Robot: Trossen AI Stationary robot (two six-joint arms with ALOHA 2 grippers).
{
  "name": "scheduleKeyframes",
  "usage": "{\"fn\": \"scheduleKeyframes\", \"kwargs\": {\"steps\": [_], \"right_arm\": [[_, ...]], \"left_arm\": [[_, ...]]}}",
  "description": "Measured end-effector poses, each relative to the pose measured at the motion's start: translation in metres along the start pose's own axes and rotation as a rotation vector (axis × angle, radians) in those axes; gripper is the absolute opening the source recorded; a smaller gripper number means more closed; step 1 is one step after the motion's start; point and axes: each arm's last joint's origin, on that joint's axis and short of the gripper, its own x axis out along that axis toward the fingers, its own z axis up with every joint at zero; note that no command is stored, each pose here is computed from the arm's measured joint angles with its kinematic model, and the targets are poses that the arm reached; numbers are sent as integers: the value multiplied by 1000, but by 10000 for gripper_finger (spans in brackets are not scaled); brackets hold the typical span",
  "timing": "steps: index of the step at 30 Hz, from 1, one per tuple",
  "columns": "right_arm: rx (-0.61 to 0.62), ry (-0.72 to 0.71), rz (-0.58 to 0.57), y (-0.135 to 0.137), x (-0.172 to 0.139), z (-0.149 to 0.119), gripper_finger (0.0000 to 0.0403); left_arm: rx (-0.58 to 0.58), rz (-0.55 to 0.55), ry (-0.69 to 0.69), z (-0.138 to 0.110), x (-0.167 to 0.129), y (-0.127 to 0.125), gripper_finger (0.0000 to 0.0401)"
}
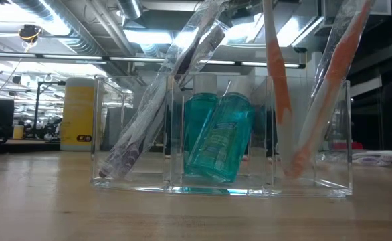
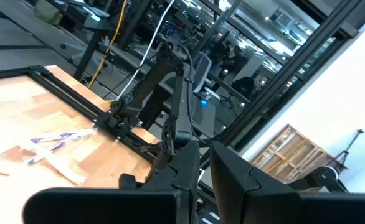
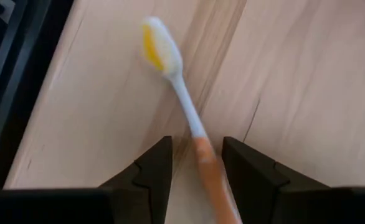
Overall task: Pick & Place toothbrushing station
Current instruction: Put the orange toothbrush into the right section of the transparent organizer
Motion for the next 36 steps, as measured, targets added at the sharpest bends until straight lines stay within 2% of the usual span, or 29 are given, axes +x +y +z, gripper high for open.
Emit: {"fn": "scheduleKeyframes", "kwargs": {"steps": [5,11,13,31,36], "right_arm": [[17,-18,-29,-3,2,2,121],[64,-8,-44,-5,6,2,27],[67,-15,-34,-4,6,2,13],[99,-82,-48,2,-1,22,0],[53,-111,-50,5,-4,28,2]], "left_arm": [[-3,-2,1,2,4,1,33],[-8,-4,0,3,6,2,33],[-12,-6,-3,3,6,2,33],[-9,-3,-10,3,6,1,33],[-9,-3,-10,3,6,1,33]]}}
